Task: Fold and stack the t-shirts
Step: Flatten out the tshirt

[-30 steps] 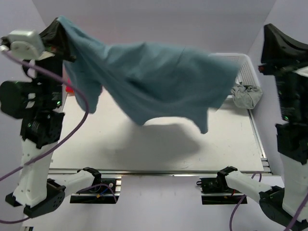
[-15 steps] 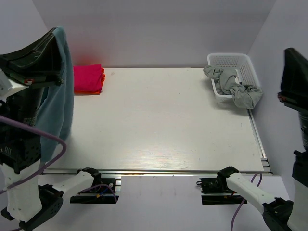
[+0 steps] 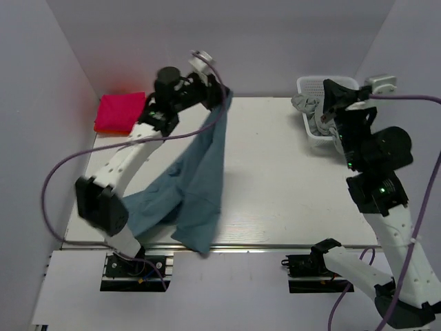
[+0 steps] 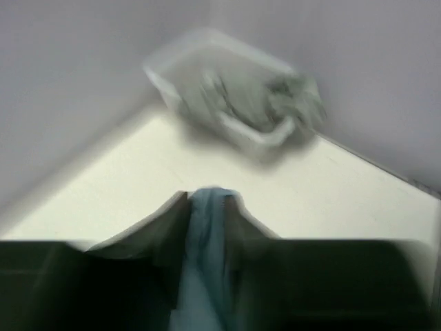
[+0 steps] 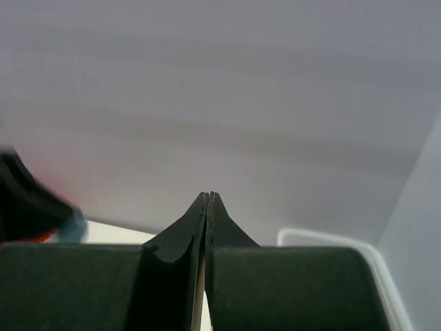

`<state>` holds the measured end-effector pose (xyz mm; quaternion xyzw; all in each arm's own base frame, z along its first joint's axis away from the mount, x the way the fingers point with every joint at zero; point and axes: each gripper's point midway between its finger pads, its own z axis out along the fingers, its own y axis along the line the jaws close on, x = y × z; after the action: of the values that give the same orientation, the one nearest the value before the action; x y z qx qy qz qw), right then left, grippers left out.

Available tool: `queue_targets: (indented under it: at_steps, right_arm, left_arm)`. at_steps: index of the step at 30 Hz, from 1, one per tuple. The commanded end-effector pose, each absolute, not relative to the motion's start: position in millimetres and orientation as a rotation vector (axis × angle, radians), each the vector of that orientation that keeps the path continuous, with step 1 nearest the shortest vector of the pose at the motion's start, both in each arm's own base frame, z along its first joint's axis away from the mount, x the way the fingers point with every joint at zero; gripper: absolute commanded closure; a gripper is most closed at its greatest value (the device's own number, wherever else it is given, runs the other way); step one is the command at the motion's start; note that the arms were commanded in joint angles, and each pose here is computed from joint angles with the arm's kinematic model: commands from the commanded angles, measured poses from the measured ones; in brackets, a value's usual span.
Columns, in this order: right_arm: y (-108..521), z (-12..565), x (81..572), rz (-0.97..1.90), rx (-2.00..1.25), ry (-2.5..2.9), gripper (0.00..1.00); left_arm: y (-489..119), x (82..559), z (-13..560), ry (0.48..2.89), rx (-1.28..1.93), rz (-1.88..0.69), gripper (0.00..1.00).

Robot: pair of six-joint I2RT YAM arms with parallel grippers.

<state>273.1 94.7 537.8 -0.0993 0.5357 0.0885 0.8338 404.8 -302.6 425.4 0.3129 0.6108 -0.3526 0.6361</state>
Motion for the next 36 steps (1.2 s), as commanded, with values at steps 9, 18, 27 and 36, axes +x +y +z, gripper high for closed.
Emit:
queue_targets:
  at_steps: [9,18,27,36]
  right_arm:
    - [81,466,352,0.025,0.007,1.32,1.0]
    - [144,355,377,0.184,-0.258,1.642,0.52]
    - [265,206,335,0.842,-0.703,1.977,0.1]
    - [319,114,340,1.009,-0.712,2.219,0.12]
  left_arm:
    - [-370,402,267,1.744,0.874,-1.01,0.0]
    - [-261,361,207,2.045,0.442,-0.658,0.0]
    - [-126,254,131,2.304,-0.233,-0.317,0.0]
    - [-129,232,70,2.448,-0.312,-0.334,0.0]
